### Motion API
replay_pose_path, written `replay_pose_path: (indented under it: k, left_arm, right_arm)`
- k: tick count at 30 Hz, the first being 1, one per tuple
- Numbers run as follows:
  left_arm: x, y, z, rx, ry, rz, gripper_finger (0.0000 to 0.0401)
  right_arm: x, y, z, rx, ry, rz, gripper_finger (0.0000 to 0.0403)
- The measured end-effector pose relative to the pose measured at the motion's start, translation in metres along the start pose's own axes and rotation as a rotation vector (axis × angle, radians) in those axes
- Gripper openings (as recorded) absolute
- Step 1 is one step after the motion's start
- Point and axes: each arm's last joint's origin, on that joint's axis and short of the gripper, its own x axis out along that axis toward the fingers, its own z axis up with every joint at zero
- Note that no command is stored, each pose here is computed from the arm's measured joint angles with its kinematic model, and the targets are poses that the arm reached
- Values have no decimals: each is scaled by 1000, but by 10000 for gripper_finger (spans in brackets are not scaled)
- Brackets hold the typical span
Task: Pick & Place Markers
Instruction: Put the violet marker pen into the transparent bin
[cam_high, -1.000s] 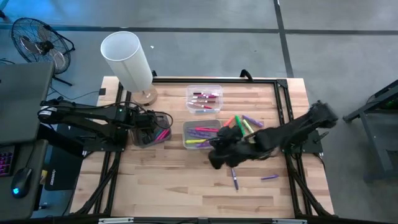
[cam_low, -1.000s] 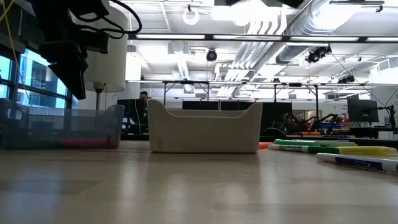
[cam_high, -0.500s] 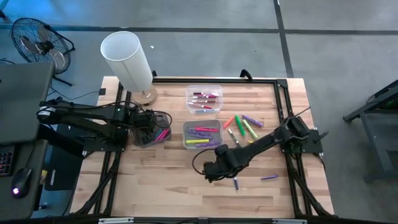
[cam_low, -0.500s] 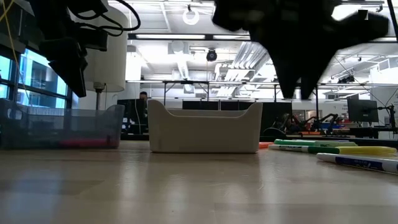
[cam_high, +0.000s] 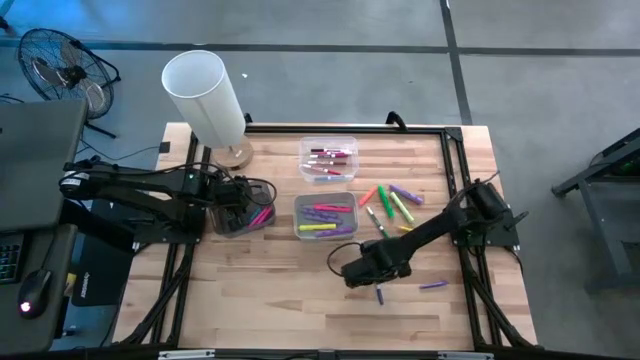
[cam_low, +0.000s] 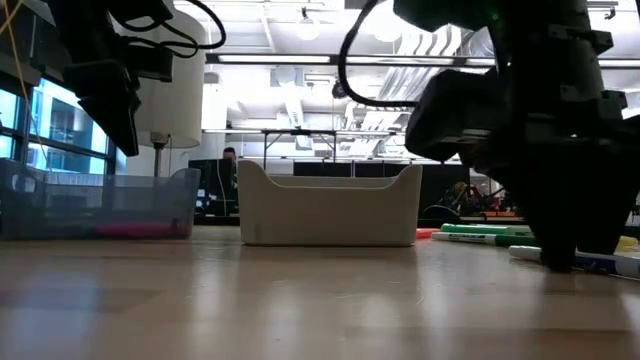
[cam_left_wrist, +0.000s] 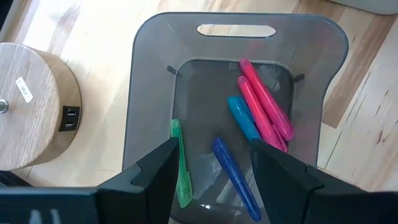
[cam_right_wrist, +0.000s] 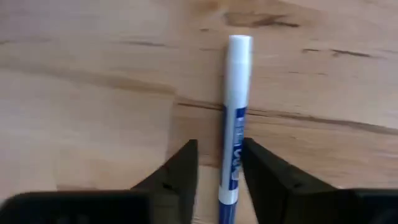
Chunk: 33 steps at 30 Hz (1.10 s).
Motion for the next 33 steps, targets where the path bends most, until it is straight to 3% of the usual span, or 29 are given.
replay_pose_path:
  k: [4, 9, 11, 14, 15, 17, 19, 22, 26, 30, 33]
  left_arm:
    - [0, 0, 0, -1, -3, -1, 194]
    - [0, -1, 3, -4, -24, -10, 194]
    - [0, -2, 4, -4, -37, -15, 194]
    - [-2, -2, 8, 4, -62, -22, 194]
    - [-5, -2, 10, -1, -79, -26, 194]
    - [-11, -2, 16, -13, -114, -30, 194]
    - [-18, -2, 22, -27, -154, -30, 194]
    - [-31, -1, 35, -60, -245, -21, 194]
    - [-52, 2, 51, -114, -369, 15, 194]
    - [-70, 6, 62, -166, -463, 61, 194]
    - [-76, 7, 68, -225, -509, 77, 194]
  right_arm:
    - [1, -5, 2, -35, -5, -44, 23]
    - [-27, -11, 2, -108, -60, -4, 32]
    - [-54, -22, 4, -122, -134, 5, 24]
    - [-114, -34, 9, -153, -207, 136, 15]
    - [-128, -43, 13, -172, -245, 130, 15]
    - [-159, -60, 23, -223, -348, 133, 17]
    - [-198, -72, 35, -260, -466, 216, 18]
    - [-239, -92, 63, -351, -665, 181, 15]
    - [-290, -92, 113, -499, -936, 162, 15]
    - [-329, -74, 172, -734, -1168, 189, 15]
    - [-331, -57, 219, -898, -1239, 183, 15]
